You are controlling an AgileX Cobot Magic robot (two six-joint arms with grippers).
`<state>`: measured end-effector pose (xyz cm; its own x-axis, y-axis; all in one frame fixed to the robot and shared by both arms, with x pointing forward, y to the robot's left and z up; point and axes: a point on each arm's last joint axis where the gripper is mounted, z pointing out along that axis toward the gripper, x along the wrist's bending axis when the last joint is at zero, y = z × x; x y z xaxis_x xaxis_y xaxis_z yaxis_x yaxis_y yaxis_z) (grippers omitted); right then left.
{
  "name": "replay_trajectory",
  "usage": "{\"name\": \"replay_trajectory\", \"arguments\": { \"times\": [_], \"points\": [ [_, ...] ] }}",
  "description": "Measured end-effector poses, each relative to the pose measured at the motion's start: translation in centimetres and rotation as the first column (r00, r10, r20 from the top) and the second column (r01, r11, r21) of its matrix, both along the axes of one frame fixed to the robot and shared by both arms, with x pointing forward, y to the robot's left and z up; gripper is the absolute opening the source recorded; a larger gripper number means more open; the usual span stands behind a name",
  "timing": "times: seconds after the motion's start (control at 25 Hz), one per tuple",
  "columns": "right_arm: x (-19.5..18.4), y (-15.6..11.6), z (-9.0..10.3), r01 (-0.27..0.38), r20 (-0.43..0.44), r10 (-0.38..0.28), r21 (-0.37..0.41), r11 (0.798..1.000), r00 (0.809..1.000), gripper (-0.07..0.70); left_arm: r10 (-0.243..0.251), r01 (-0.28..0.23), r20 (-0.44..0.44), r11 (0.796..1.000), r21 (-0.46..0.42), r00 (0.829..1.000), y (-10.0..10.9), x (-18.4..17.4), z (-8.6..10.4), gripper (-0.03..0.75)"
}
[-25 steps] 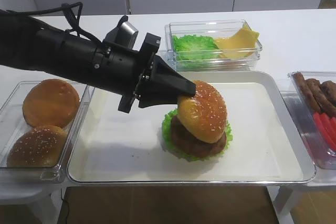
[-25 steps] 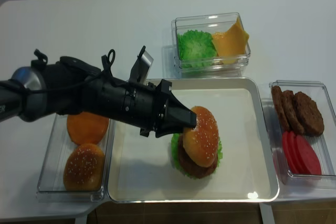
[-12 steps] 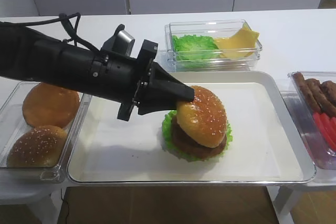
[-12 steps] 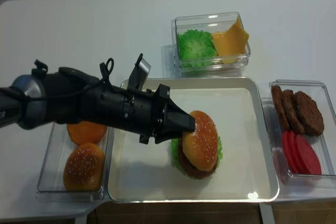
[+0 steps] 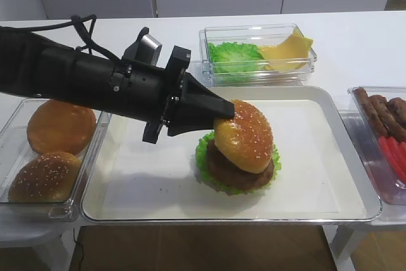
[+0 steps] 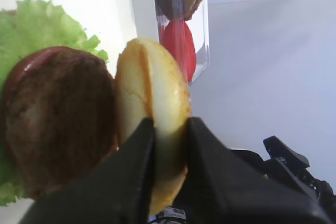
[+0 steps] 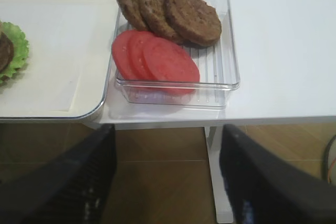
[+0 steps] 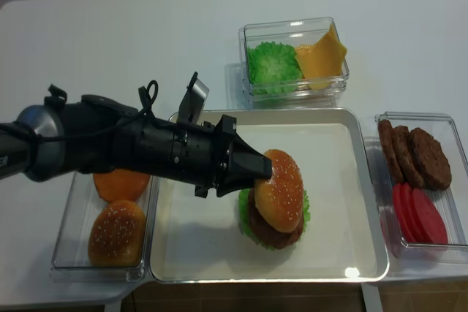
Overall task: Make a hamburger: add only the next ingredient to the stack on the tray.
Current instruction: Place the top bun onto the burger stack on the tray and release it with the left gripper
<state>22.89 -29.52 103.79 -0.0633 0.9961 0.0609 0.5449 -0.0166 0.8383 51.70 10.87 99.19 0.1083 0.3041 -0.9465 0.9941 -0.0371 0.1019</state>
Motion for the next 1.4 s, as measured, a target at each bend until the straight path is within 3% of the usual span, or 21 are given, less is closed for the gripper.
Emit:
{"name": "replay_trajectory", "arguments": {
  "times": [0.32,0.68,0.84,1.4],
  "points": [
    [0.00,0.00,0.00,0.000,0.000,0.000,0.000,1.000,1.000,0.467,-0.003,0.003,-0.002,1.000,-0.004,1.000,-0.01,-0.03,0.04,0.135],
    [0.00,0.00,0.00,-0.005,0.001,0.005,-0.007,1.000,1.000,0.467,-0.040,0.040,-0.010,0.999,-0.026,0.999,-0.06,-0.37,0.23,0.279],
    [0.00,0.00,0.00,-0.005,0.001,0.005,-0.007,1.000,1.000,0.467,-0.041,0.041,-0.010,0.999,-0.025,0.999,-0.06,-0.38,0.22,0.297],
    [0.00,0.00,0.00,-0.005,0.001,0.005,-0.007,1.000,1.000,0.468,0.007,-0.007,0.011,0.999,0.037,1.000,0.11,0.09,-0.32,0.328]
  ]
}}
